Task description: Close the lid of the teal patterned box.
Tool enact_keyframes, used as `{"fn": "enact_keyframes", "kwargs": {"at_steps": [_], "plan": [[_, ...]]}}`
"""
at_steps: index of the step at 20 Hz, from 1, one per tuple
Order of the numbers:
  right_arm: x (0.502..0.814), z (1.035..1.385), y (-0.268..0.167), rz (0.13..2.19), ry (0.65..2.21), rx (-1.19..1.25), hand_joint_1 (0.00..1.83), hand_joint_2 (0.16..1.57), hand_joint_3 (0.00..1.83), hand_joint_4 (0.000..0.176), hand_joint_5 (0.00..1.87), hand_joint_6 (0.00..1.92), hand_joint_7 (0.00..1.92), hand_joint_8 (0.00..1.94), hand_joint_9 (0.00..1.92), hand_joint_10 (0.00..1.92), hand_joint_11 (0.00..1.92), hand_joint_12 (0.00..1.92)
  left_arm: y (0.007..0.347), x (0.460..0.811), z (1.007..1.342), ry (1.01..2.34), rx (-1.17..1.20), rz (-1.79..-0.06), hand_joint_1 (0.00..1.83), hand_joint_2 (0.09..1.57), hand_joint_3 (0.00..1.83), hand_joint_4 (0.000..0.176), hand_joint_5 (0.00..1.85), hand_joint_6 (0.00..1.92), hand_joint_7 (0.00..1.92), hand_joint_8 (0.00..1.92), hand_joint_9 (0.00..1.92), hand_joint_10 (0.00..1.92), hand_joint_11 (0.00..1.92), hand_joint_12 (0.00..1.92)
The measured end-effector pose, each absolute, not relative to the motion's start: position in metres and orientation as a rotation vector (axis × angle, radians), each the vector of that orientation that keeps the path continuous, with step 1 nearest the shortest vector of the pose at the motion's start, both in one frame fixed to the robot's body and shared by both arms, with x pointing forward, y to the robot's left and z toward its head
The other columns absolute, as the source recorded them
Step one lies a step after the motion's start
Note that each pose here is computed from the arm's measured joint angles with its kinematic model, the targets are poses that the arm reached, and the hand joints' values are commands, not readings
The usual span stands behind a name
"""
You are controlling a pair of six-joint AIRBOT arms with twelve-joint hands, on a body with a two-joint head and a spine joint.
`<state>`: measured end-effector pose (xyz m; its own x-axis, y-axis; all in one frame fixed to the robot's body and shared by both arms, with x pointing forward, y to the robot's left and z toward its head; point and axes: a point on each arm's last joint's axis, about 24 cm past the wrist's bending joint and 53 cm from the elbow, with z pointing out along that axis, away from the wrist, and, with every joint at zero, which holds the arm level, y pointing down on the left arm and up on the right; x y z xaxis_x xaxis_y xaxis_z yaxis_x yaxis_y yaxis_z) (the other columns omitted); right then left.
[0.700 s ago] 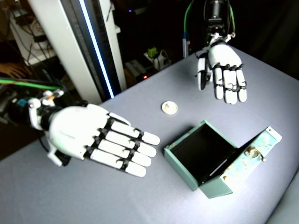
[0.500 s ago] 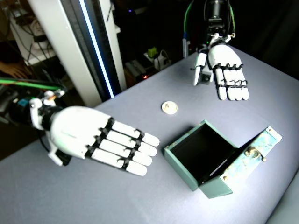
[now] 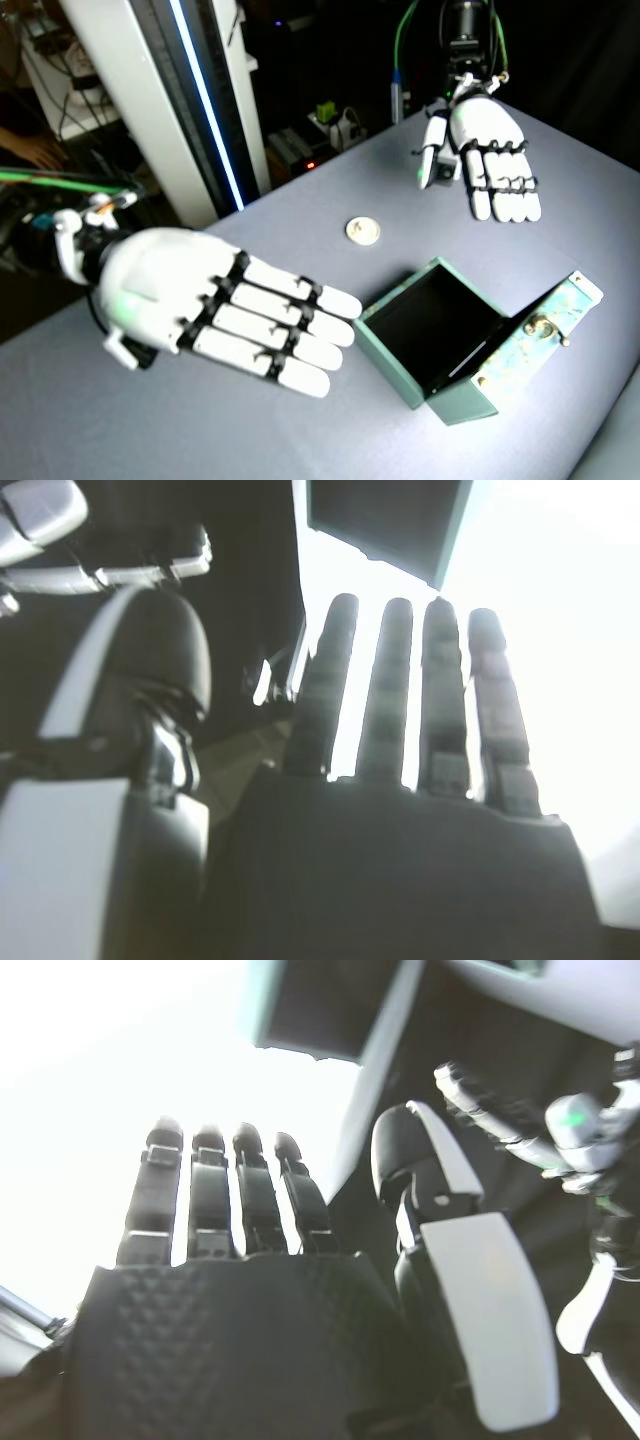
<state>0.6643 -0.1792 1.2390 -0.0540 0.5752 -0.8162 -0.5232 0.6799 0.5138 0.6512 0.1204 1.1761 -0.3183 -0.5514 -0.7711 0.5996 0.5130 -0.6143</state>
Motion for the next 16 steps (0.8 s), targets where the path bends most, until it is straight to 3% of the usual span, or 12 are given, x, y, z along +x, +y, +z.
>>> {"fn": "enact_keyframes", "kwargs": {"at_steps": [1,2,3,6,8,9,10,12,13,16], "plan": [[0.67,1.242,-0.176,0.901,1.35,0.053,0.28,1.47,0.0,0.0,0.0,0.0,0.0,0.0,0.0,0.0,0.0,0.69,0.119,0.652,1.173,1.517,0.045,-1.149,0.09,1.39,0.0,0.059,0.0,0.0,0.0,0.0,0.0,0.0,0.0,0.0],[0.678,1.246,-0.172,0.905,1.346,0.054,0.27,1.47,0.0,0.0,0.0,0.0,0.0,0.0,0.0,0.0,0.0,0.61,0.118,0.655,1.171,1.525,0.043,-1.145,0.11,1.38,0.0,0.064,0.0,0.0,0.0,0.0,0.0,0.0,0.0,0.0],[0.687,1.248,-0.168,0.907,1.35,0.058,0.21,1.47,0.0,0.0,0.0,0.0,0.0,0.0,0.0,0.0,0.0,0.61,0.116,0.66,1.168,1.534,0.032,-1.143,0.12,1.38,0.0,0.051,0.0,0.0,0.0,0.0,0.0,0.0,0.0,0.0],[0.707,1.255,-0.158,0.914,1.357,0.071,0.14,1.45,0.0,0.0,0.0,0.0,0.0,0.0,0.03,0.03,0.0,1.14,0.105,0.666,1.164,1.553,0.04,-1.147,0.14,1.4,0.0,0.031,0.0,0.0,0.0,0.0,0.0,0.0,0.0,0.0],[0.718,1.261,-0.154,0.917,1.355,0.083,0.14,1.41,0.0,0.0,0.0,0.0,0.0,0.0,0.01,0.03,0.0,1.25,0.099,0.667,1.159,1.569,0.043,-1.154,0.15,1.41,0.01,0.027,0.0,0.0,0.0,0.0,0.0,0.0,0.0,0.0],[0.724,1.266,-0.151,0.911,1.354,0.08,0.19,1.4,0.0,0.0,0.0,0.0,0.0,0.0,0.01,0.04,0.0,1.33,0.097,0.667,1.157,1.577,0.044,-1.153,0.19,1.41,0.01,0.016,0.0,0.0,0.0,0.0,0.0,0.0,0.0,0.0],[0.726,1.269,-0.149,0.909,1.35,0.078,0.23,1.38,0.0,0.0,0.0,0.0,0.0,0.0,0.04,0.08,0.0,1.61,0.097,0.668,1.156,1.58,0.044,-1.151,0.21,1.41,0.01,0.009,0.0,0.0,0.0,0.0,0.0,0.0,0.0,0.0],[0.736,1.278,-0.139,0.9,1.345,0.073,0.17,1.34,0.0,0.0,0.0,0.0,0.0,0.0,0.0,0.21,0.0,1.88,0.095,0.671,1.158,1.577,0.041,-1.151,0.17,1.42,0.0,0.0,0.0,0.0,0.0,0.0,0.0,0.0,0.0,0.0],[0.74,1.279,-0.136,0.901,1.345,0.078,0.12,1.33,0.0,0.0,0.0,0.0,0.0,0.0,0.0,0.04,0.0,1.91,0.094,0.673,1.158,1.575,0.041,-1.151,0.2,1.42,0.0,0.0,0.03,0.01,0.0,0.0,0.0,0.0,0.0,0.0],[0.752,1.271,-0.126,0.902,1.394,0.087,0.11,1.32,0.0,0.0,0.0,0.0,0.0,0.0,0.0,0.0,0.0,1.92,0.086,0.675,1.154,1.589,0.045,-1.157,0.18,1.42,0.0,0.0,0.04,0.01,0.0,0.0,0.0,0.0,0.0,0.0]]}}
